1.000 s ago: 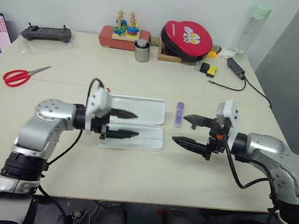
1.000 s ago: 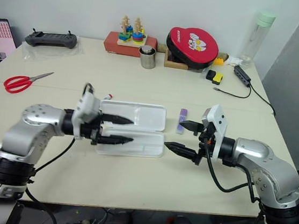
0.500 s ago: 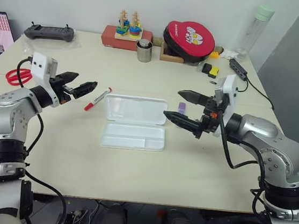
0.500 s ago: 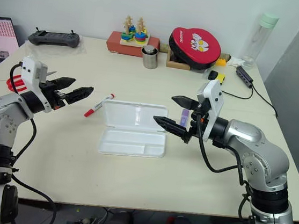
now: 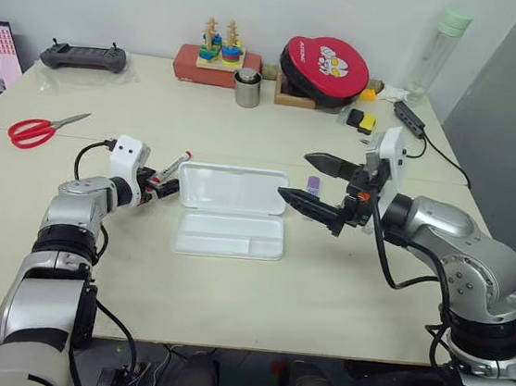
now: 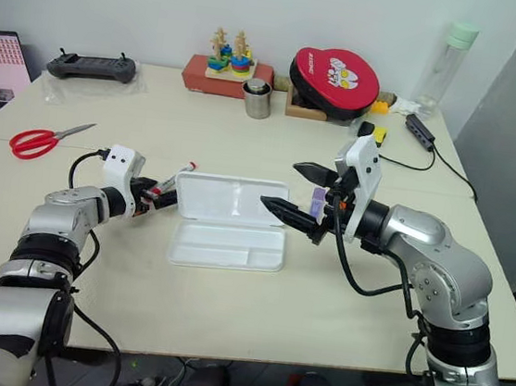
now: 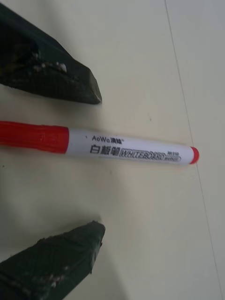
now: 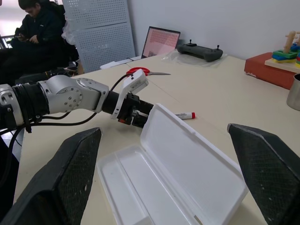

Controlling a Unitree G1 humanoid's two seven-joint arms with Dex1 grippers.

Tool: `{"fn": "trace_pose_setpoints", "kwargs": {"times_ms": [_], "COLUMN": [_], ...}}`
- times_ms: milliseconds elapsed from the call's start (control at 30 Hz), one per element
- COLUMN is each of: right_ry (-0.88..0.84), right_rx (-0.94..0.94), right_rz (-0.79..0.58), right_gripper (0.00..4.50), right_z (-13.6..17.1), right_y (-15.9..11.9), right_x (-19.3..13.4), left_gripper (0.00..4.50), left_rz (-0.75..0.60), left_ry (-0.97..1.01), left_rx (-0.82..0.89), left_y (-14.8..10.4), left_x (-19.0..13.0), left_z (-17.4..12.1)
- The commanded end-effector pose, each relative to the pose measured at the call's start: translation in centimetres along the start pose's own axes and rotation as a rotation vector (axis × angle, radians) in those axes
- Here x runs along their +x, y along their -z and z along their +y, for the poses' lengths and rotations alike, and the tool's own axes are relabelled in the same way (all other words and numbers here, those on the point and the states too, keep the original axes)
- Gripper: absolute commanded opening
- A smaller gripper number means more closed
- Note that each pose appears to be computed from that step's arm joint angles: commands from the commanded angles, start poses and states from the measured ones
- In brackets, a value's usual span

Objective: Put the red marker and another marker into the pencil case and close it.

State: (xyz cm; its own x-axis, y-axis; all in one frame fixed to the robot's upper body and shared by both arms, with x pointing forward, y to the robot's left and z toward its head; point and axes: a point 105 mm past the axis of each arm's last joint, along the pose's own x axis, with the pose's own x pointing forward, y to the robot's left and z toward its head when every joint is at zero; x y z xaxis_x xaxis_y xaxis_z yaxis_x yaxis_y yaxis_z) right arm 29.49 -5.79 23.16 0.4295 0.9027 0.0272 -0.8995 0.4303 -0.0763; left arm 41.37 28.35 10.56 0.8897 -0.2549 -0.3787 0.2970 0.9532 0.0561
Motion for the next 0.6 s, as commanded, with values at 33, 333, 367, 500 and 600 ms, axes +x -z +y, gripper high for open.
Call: {"fn": "trace_pose_setpoints", "kwargs": {"times_ms": [33,333,367,500,600], "right_ry": [0.005,0.008,0.008,0.002,-0.01], "right_rx": [-0.048,-0.049,-0.049,-0.046,-0.036], "right_rz": [-0.037,-0.039,-0.04,-0.06,-0.095], "right_gripper": [4.5,4.5,4.5,4.5,4.5], "right_z": [0.3,0.3,0.3,0.3,0.3], "right_y": [-1.4,-1.5,-1.5,-1.9,-2.6], "right_x": [-0.4,-0.5,-0.5,-0.5,-0.8], "left_gripper": [3.02,1.34,1.14,0.43,0.42], "left_rz": [0.039,0.037,0.03,-0.018,-0.131], "left_ry": [0.01,0.019,0.012,-0.012,-0.026], "left_rx": [0.003,-0.001,-0.006,-0.028,-0.025], "left_y": [1.1,1.4,1.3,0.8,-1.5], "left_x": [0.2,0.3,0.3,0.2,-0.2], "left_z": [-0.2,-0.5,-0.4,-0.1,0.1]}}
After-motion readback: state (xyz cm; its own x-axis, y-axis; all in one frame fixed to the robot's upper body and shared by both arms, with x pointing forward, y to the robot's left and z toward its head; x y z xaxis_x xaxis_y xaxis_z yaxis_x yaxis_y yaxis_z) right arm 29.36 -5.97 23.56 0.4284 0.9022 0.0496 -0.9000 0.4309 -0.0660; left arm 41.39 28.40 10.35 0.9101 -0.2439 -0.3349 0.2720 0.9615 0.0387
